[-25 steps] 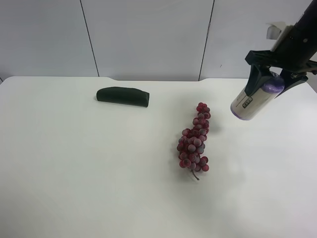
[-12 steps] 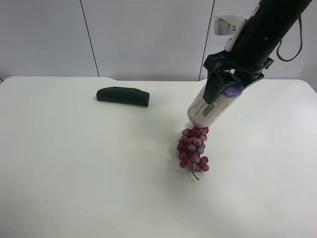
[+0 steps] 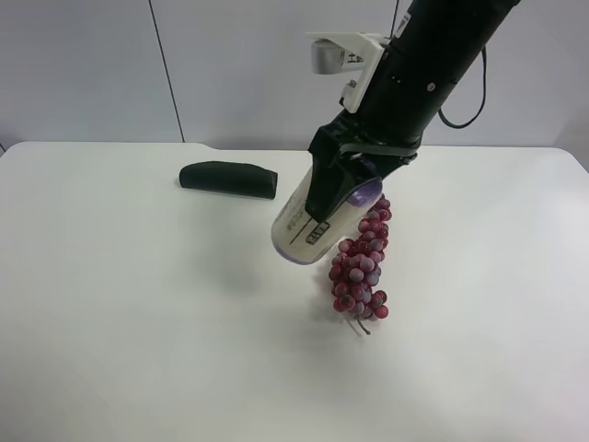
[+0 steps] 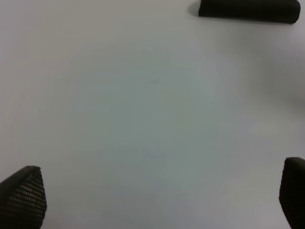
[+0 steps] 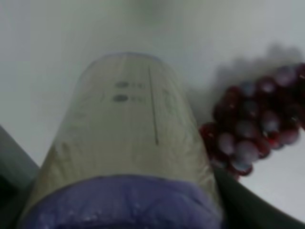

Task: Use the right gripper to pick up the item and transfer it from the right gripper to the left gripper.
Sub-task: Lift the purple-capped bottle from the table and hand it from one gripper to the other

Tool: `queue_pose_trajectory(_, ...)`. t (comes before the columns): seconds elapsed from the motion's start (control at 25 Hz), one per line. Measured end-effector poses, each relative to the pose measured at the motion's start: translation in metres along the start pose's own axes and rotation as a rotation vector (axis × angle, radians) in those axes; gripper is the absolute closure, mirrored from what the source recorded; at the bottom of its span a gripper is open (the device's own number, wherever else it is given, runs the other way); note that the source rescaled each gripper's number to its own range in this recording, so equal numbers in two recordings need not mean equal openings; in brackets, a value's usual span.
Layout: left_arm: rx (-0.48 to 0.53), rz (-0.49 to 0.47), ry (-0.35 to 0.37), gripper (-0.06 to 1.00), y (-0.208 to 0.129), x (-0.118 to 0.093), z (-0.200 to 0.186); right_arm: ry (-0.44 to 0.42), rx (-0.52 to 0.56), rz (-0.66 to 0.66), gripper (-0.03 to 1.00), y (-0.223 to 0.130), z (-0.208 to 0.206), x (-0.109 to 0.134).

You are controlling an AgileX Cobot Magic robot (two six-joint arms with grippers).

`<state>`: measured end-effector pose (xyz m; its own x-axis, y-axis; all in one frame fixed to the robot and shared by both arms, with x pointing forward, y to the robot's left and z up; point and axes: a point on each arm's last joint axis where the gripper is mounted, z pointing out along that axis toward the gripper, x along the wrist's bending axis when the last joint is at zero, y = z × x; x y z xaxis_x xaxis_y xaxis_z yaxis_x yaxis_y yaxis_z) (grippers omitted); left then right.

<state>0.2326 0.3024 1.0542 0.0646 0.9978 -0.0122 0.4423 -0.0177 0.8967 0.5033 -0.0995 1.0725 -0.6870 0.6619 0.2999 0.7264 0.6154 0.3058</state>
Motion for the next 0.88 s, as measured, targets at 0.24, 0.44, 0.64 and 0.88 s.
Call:
queue_pose_trajectory(0.24,0.000,0.033,-0.024,-0.06,0.000,-0.002,0.000,0.074,-0.047,-0.067,0.97,0.006,0.005,0.022)
queue_pose_trajectory(0.44,0.011,0.129,-0.093,-0.06,0.001,-0.008,0.002,0.141,-0.096,-0.071,0.97,0.010,0.004,0.029)
queue_pose_trajectory(0.64,0.139,0.234,-0.194,-0.06,0.010,-0.016,0.021,0.206,-0.122,-0.057,0.97,0.013,0.003,0.034)
queue_pose_trajectory(0.88,0.184,0.379,-0.370,-0.06,0.028,-0.028,0.033,0.234,-0.133,-0.048,0.97,0.014,0.002,0.037)
